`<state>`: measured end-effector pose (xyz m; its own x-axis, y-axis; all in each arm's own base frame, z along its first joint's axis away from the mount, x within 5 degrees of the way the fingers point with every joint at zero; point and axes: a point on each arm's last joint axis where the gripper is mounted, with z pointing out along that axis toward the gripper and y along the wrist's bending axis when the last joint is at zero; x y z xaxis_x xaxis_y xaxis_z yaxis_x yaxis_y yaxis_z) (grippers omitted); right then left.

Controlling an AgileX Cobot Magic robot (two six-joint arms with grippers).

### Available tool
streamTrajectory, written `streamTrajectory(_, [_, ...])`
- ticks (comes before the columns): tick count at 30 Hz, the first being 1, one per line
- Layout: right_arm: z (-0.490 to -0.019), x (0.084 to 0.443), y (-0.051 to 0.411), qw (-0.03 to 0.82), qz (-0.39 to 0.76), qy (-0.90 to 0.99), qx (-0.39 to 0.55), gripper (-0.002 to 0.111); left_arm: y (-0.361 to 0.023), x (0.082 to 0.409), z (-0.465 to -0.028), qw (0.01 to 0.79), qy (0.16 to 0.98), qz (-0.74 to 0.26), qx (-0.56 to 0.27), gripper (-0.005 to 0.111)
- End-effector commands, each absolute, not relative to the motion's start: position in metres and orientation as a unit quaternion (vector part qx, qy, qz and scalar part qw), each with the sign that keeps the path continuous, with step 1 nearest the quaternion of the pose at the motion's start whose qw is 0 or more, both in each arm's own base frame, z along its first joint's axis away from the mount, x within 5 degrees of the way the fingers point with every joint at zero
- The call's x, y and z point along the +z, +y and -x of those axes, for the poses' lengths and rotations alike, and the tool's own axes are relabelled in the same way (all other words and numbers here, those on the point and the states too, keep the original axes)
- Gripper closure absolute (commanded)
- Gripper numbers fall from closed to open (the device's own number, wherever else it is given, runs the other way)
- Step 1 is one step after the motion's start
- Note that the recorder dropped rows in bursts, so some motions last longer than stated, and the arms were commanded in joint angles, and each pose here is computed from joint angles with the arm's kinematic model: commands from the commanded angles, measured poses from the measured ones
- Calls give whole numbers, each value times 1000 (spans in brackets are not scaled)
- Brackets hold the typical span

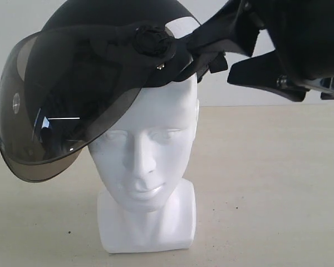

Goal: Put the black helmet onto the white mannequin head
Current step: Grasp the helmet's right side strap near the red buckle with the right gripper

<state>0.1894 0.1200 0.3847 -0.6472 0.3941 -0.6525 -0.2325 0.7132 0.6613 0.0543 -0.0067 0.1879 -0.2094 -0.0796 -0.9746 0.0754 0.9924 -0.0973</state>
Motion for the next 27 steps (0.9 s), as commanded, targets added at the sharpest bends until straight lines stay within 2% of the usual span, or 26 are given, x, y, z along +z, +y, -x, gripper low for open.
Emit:
streamTrajectory(1, [-195, 385, 121, 429, -51, 820, 374, 46, -7, 187, -54, 630, 774, 5, -63, 102])
streamTrajectory(7, [-198, 389, 120, 451, -57, 806, 378, 46, -7, 187, -54, 630, 774, 5, -63, 102])
streamTrajectory(27, [-199, 386, 117, 445, -81, 813, 365, 47, -7, 187, -54, 630, 774, 5, -63, 102])
